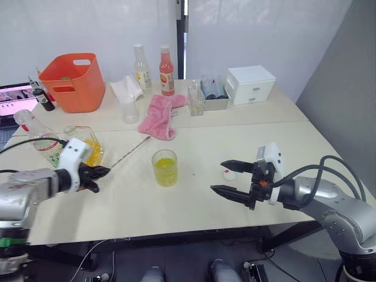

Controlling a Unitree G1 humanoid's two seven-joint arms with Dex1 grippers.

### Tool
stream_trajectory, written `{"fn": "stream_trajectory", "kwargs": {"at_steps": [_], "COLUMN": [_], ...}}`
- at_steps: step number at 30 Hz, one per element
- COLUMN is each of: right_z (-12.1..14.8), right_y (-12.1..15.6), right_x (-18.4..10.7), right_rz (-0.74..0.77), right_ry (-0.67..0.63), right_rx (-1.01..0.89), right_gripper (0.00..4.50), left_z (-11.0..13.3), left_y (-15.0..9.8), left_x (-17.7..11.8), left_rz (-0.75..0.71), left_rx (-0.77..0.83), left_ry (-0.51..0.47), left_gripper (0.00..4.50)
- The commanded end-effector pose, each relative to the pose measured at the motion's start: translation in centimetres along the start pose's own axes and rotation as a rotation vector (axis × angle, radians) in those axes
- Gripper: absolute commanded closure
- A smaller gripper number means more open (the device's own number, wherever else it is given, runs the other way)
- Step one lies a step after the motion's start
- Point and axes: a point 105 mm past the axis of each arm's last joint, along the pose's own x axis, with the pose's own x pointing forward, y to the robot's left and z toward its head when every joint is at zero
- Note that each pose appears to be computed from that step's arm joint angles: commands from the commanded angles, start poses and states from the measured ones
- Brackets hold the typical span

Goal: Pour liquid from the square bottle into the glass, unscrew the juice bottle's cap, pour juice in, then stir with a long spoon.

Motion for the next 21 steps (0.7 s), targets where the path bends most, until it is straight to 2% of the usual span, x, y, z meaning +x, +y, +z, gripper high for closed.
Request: {"fn": "stream_trajectory", "kwargs": {"at_steps": [1, 4, 7, 12, 21], "right_z": [1.0, 1.0, 1.0, 0.9, 1.0], "right_y": [0.1, 0.1, 0.0, 0.0, 0.0], "right_x": [0.1, 0.2, 0.3, 0.4, 0.4], "right_rz": [0.010, 0.018, 0.023, 0.033, 0.049], "right_ry": [-0.032, -0.032, -0.032, -0.030, -0.021], "right_rx": [-0.042, -0.046, -0.047, -0.047, -0.052], "right_gripper": [0.00, 0.00, 0.00, 0.00, 0.00], "left_z": [-0.4, -2.1, -3.2, -4.9, -8.3], "left_y": [0.5, 0.3, -0.2, 0.3, 1.8], "left_x": [-2.6, -4.4, -5.8, -7.4, -7.2], "left_rz": [-0.043, -0.105, -0.176, -0.199, -0.236], "left_rx": [0.104, 0.133, 0.165, 0.266, 0.518], "left_ry": [-0.011, -0.001, -0.037, -0.083, 0.025], "left_gripper": [4.47, 4.47, 4.47, 4.47, 4.47]}}
